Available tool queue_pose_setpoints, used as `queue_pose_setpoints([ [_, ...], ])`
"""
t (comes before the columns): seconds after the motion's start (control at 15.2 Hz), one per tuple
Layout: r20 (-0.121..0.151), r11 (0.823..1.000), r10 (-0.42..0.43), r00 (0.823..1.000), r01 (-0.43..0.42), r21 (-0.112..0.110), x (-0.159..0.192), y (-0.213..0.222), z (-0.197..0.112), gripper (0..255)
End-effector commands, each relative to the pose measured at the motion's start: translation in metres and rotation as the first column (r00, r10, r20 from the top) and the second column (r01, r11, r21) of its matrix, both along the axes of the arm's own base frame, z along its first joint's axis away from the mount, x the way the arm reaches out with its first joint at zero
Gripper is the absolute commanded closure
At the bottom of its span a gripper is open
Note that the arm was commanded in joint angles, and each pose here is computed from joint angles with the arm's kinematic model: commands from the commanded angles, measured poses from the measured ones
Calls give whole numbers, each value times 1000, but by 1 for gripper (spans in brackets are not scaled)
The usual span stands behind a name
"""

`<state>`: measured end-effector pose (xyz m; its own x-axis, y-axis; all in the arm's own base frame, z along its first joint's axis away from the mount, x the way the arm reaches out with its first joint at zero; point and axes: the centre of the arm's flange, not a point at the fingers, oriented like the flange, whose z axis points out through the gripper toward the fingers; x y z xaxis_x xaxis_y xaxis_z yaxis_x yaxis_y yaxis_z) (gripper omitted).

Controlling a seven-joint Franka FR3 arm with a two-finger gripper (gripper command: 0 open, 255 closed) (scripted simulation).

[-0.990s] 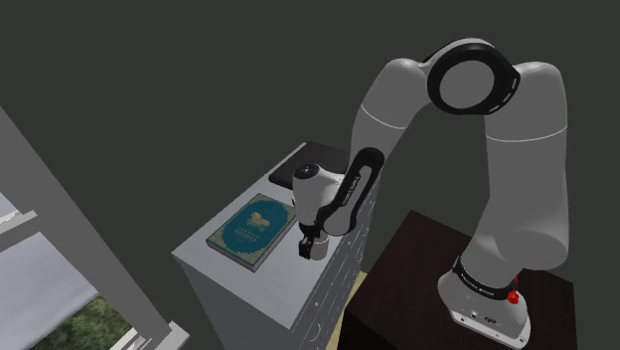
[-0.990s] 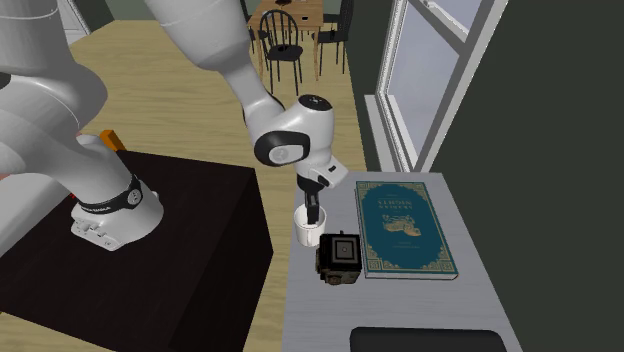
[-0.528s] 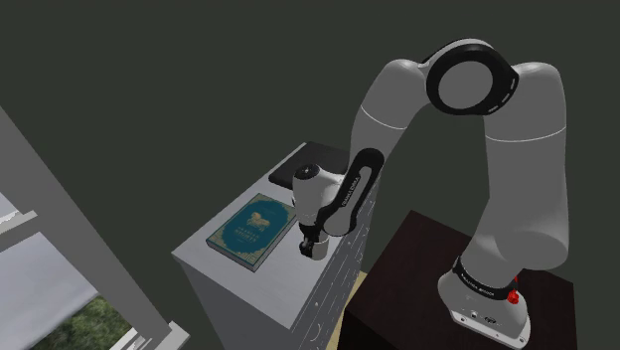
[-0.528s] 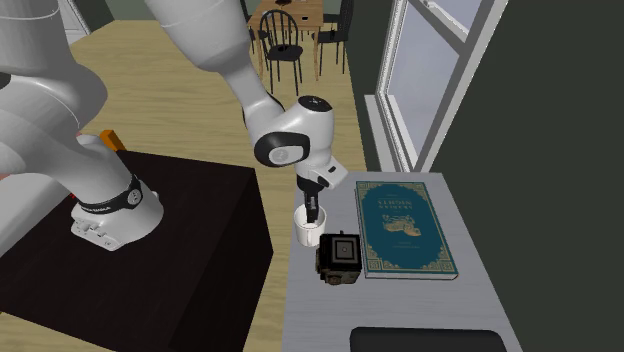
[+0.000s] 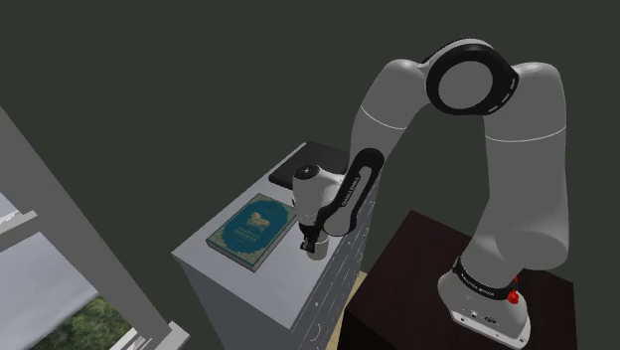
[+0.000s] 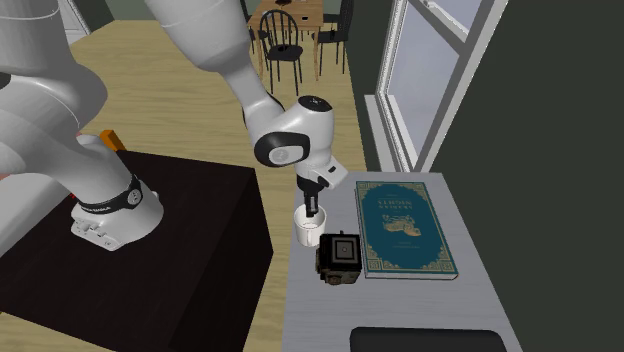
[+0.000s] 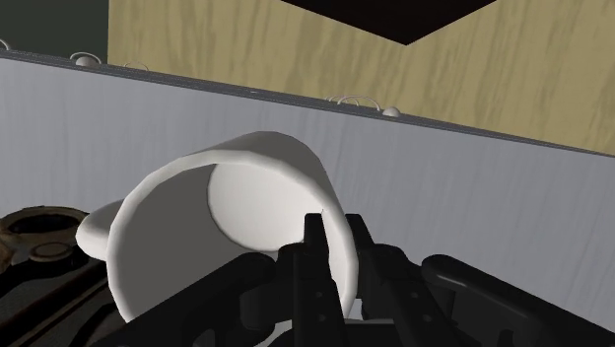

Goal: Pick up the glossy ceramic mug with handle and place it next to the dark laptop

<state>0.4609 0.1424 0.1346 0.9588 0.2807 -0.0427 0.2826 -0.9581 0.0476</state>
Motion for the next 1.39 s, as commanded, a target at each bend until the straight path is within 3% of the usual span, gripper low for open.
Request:
queue_pose_setpoints([
  [0.0, 0, 1000, 0, 1000, 0, 0, 0, 0, 0, 255],
  [1.32, 0, 1000, 0, 1000, 0, 0, 0, 0, 106, 255],
])
